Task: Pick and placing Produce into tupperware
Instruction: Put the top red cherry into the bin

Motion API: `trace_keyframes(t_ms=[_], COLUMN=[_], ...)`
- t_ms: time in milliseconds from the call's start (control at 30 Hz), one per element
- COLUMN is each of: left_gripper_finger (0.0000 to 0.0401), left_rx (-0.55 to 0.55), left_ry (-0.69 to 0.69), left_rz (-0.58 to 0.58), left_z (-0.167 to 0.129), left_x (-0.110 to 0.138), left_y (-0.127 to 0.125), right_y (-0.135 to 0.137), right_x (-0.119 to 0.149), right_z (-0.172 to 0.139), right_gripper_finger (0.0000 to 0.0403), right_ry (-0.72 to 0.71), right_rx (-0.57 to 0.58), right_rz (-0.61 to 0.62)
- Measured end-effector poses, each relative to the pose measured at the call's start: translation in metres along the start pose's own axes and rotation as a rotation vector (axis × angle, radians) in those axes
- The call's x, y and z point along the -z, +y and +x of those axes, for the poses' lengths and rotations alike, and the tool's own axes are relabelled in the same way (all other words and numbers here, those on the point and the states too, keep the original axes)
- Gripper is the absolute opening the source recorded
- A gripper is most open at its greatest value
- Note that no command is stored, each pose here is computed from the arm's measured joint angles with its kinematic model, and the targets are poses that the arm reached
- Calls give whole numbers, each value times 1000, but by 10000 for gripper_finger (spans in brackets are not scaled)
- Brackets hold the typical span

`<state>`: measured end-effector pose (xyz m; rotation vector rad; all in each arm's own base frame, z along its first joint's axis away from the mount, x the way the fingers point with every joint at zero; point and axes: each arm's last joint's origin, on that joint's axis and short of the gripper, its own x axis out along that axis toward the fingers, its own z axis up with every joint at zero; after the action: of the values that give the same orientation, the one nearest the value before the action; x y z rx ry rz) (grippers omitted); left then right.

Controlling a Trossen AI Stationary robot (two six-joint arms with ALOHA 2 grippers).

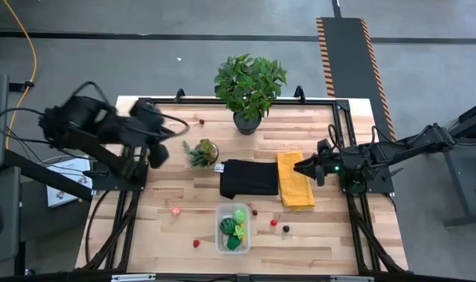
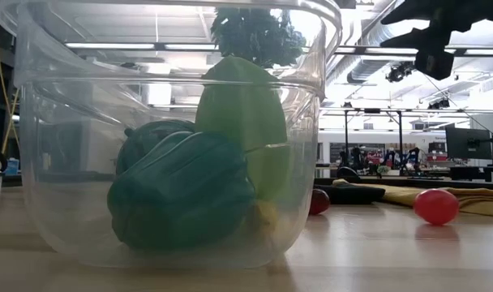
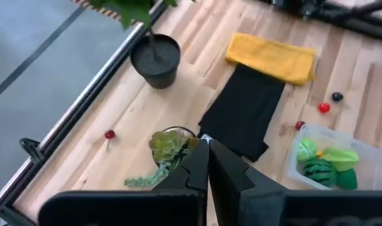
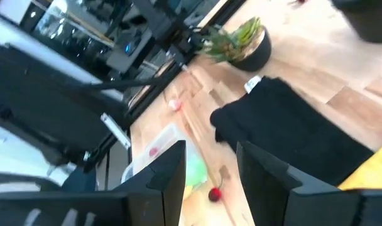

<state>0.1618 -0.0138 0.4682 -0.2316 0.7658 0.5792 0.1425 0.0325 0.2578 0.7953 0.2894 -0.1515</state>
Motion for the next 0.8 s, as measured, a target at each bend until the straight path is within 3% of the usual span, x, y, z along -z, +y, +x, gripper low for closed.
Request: trace_keyframes(t_ms=[167,333,600,800], left_gripper_finger=[2,1,1,1], left_rx=[-9,-48,41,22], left_ry=[-54,-94,-208,-289], left_rz=[-45,-97,-204,-308], left_z=[-17,-14,29,59], left_x=[21,51,114,156], left_y=[28,49,62,73], right_y=[-1,-2,-4,-4], right_x=[-3,-4,-7,-7], right_z=[0,0,-1,-1], right_gripper_finger=[133,133,133,133], right_ry=[-73,-142,-219,-231], right_rx=[43,95,146,155], right_rz=[30,51,94,95])
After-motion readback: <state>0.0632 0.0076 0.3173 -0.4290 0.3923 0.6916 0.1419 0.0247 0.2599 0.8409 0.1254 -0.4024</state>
